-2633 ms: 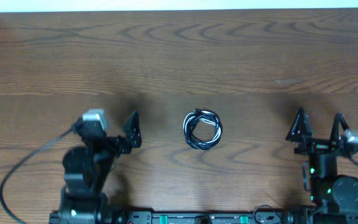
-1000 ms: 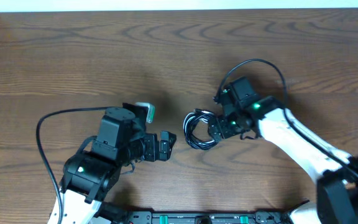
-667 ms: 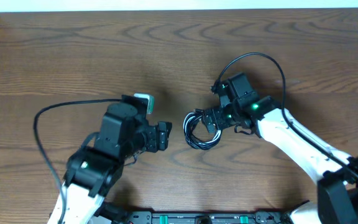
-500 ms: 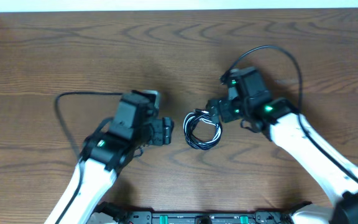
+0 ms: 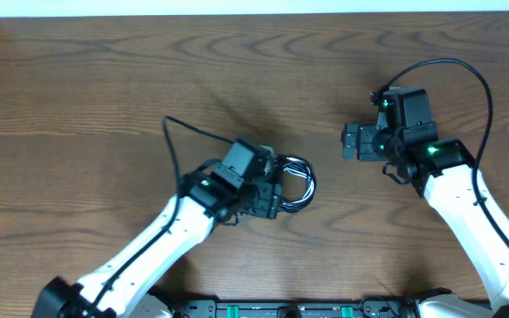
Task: Untangle cables
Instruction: 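Move both grippers inward toward the coiled black and white cables, then grasp the cable bundle with the left gripper and lift it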
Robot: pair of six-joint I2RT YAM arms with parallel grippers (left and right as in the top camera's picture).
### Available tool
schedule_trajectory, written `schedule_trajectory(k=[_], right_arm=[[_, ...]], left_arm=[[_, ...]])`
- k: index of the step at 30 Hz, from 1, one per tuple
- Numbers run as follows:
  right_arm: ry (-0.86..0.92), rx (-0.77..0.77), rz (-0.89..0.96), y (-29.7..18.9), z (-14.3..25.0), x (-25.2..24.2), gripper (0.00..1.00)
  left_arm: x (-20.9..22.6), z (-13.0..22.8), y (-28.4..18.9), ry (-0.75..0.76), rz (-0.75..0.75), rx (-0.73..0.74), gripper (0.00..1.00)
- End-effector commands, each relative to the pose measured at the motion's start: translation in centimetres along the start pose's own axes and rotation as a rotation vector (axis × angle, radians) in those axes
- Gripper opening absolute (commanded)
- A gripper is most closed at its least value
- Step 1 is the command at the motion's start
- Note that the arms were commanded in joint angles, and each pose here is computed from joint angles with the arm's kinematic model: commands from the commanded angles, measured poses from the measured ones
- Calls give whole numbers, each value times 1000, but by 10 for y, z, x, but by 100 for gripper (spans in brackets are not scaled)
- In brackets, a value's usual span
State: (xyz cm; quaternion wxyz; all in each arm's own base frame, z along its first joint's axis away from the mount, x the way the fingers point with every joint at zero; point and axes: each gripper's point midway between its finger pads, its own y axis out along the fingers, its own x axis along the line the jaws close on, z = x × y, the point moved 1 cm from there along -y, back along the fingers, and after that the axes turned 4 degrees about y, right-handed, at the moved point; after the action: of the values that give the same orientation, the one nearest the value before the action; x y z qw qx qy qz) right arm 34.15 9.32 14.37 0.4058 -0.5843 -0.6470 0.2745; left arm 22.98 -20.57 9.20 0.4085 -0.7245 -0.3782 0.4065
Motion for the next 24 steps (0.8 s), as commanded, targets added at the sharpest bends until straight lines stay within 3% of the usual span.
schedule_trajectory(k=[1,7,14,24], right_arm=[[9,4,-32,-4,-2,6,99],[-1,49,-34,-4,9,6,99],[-2,83,-23,-4,17,3,99],[-1,93,-47,-5,19,7,99]], left_arm=[[-3,-7,9,2,-13,-1,75],[-2,-15,33,9,-16,-5,75],[12,-21,50,7,-92,-20,62],[26,-19,56,13,-171,-11,62]])
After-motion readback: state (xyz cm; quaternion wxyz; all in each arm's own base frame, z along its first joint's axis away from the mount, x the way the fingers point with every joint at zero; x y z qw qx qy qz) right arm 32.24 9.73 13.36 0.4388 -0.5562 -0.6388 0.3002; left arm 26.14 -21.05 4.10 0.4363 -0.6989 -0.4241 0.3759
